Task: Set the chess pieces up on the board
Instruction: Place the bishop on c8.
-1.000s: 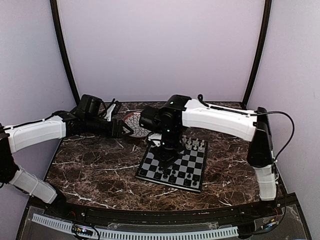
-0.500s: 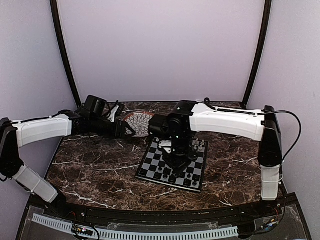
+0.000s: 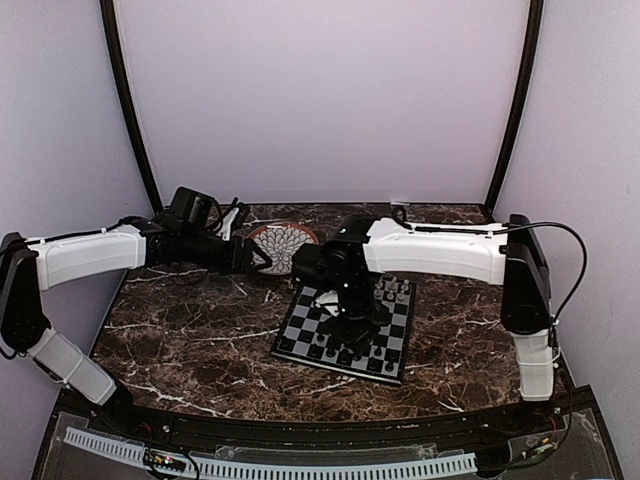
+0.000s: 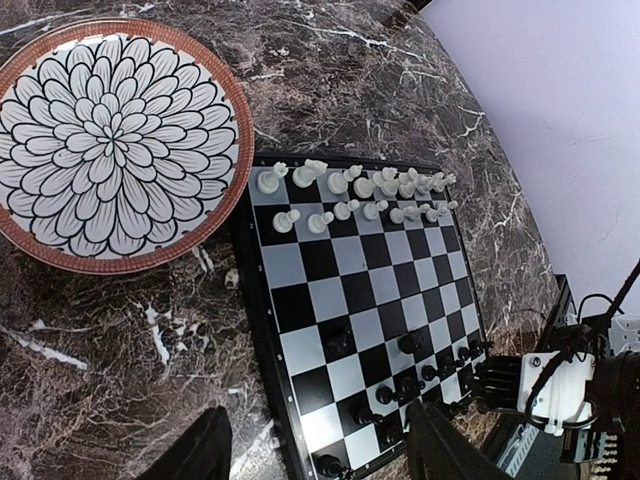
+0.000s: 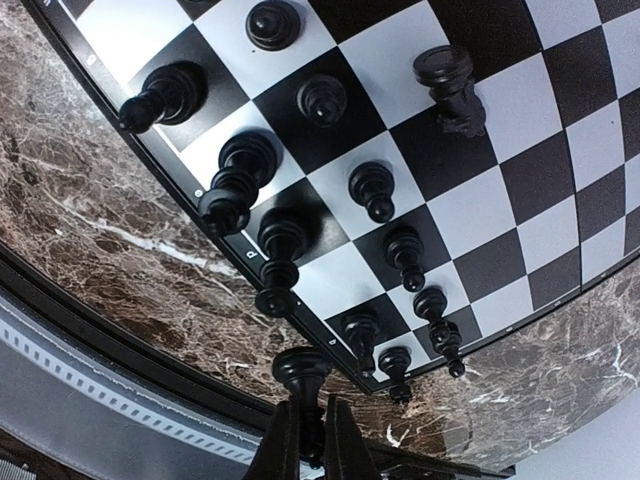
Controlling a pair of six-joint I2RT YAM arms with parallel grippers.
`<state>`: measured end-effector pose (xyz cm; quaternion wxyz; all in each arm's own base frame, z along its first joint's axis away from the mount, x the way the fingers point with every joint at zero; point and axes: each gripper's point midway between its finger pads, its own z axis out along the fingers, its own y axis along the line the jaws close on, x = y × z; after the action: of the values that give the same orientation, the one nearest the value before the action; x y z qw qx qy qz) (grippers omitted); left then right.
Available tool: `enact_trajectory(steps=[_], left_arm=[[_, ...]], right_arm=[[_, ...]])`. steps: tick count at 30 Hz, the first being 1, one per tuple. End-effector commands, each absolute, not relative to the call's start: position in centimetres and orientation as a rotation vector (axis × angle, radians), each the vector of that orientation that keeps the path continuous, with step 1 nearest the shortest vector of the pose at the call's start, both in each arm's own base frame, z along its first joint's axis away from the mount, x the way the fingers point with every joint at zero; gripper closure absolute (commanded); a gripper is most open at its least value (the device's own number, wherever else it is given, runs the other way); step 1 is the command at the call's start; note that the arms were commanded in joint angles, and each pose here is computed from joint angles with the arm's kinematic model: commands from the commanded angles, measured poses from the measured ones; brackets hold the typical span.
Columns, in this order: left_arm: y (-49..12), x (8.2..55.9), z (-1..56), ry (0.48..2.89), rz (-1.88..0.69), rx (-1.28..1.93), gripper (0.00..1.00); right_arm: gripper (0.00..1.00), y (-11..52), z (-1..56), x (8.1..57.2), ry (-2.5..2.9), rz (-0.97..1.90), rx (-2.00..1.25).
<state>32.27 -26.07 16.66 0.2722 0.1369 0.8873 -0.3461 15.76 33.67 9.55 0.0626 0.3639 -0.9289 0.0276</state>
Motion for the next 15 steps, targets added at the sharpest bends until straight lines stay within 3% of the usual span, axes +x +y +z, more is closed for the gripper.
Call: enact_trajectory(steps=[1,15], left_arm=[[-25.9,32.8,17.6,2.367,-0.919,0.379,0.38],[-25.8,32.4,17.2,2.377,-0.941,0.357,0.38]], right_arm=[[1.00,32.9,8.3,15.7,-2.769,0.154,1.124],[1.00,32.2,6.9,16.1,-2.748,0.245,1.139]])
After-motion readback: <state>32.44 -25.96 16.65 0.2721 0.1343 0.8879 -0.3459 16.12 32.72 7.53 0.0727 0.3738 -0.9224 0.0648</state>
